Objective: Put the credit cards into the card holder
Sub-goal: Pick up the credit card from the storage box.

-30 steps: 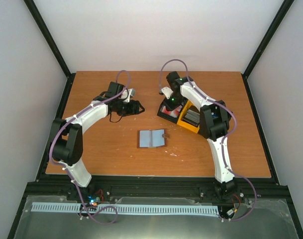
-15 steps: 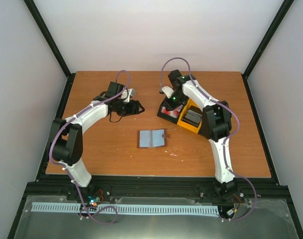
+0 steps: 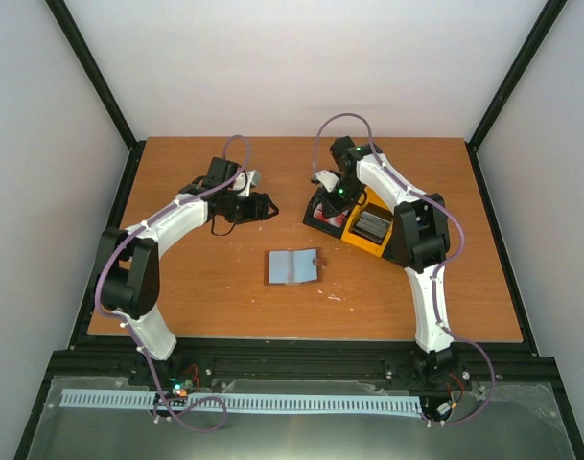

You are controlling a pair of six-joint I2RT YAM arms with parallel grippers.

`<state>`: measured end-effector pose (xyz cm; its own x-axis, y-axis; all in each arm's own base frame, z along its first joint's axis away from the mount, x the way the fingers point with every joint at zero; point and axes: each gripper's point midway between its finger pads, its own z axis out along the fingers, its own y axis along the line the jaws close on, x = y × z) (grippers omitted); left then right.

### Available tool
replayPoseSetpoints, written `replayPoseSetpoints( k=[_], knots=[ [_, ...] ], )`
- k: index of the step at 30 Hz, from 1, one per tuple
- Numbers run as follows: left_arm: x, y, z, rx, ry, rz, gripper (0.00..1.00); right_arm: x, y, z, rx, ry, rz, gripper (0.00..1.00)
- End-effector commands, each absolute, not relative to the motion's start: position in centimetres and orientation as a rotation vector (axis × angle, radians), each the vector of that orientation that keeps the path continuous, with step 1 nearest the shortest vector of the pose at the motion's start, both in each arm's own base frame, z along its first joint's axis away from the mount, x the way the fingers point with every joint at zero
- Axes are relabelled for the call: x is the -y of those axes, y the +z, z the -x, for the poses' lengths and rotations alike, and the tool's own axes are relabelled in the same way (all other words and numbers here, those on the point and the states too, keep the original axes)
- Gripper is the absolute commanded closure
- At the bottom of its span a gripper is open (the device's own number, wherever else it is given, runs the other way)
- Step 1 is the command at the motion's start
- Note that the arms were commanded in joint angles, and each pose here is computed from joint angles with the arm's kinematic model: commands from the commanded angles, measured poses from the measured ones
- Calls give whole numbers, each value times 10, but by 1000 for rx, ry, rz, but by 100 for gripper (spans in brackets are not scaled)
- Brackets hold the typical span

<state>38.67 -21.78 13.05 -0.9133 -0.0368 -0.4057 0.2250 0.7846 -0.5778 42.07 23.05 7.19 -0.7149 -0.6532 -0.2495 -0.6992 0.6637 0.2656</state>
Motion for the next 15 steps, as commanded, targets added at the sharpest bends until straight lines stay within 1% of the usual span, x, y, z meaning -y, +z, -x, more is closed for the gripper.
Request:
replayPoseSetpoints(
  k=[1, 8, 12, 15],
  knots=[
    [216, 139, -396, -2549, -889, -161, 34, -227, 75, -411, -2766, 548, 1135, 83],
    [215, 137, -395, -2556, -885, -156, 34, -230, 70, -409, -2781, 580, 1137, 90],
    [215, 136, -395, -2559, -886, -153, 34, -228, 61, -408, -2816, 570, 1119, 90],
    [215, 135, -395, -2560, -884, -155, 34, -229, 56, -407, -2844, 589, 1088, 87]
  ],
)
